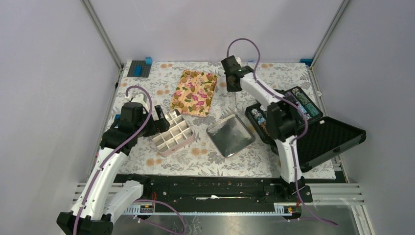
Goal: Pack the chocolate
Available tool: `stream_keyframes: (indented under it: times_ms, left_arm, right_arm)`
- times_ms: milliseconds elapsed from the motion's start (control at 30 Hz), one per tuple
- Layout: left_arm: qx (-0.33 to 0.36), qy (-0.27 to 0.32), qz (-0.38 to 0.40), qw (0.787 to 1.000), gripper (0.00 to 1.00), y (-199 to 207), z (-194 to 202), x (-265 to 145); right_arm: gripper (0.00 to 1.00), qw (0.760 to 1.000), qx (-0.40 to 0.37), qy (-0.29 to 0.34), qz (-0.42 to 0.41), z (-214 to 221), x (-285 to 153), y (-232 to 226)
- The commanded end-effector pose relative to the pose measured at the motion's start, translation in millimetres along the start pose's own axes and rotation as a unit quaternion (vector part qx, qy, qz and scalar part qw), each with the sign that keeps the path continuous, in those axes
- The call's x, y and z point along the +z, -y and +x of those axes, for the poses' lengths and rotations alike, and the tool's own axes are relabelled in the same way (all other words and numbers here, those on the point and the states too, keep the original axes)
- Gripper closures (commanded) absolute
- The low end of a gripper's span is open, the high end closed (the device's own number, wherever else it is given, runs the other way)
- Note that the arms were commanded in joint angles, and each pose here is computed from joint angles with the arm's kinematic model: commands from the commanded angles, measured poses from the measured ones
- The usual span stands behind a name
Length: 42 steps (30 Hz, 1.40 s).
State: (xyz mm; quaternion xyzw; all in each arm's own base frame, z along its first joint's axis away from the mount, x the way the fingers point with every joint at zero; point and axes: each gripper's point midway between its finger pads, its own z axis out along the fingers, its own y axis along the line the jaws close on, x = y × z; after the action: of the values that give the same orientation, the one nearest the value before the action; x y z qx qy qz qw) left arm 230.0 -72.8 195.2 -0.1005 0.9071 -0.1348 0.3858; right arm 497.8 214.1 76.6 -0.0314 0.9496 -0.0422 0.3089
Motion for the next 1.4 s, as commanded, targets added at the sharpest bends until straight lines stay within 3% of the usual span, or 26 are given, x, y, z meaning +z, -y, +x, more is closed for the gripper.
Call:
stream_keyframes:
  times_ms: [0,300,767,1367]
  left_arm:
    - [-0.006,0.028,0.010,1.000,0.01,8,-17,-5]
    - [-0.009,0.037,0.021,0.999,0.01,15,-26,-9]
    - [-0.018,0.030,0.052,0.998,0.01,27,-24,-4]
    - [-0.016,0.045,0.054,0.997,0.01,26,-27,-12]
  right_arm:
    - [0.85,0.996,-0.007,0.055,-0.067,-27,-90,4]
    - [0.77,0.989,-0.029,0.019,-0.141,25,-138,0]
    - [0.57,0.984,-0.062,0.005,-0.168,54,-167,-12]
    - [0.56,0.977,-0.131,0.023,-0.169,49,-173,-69]
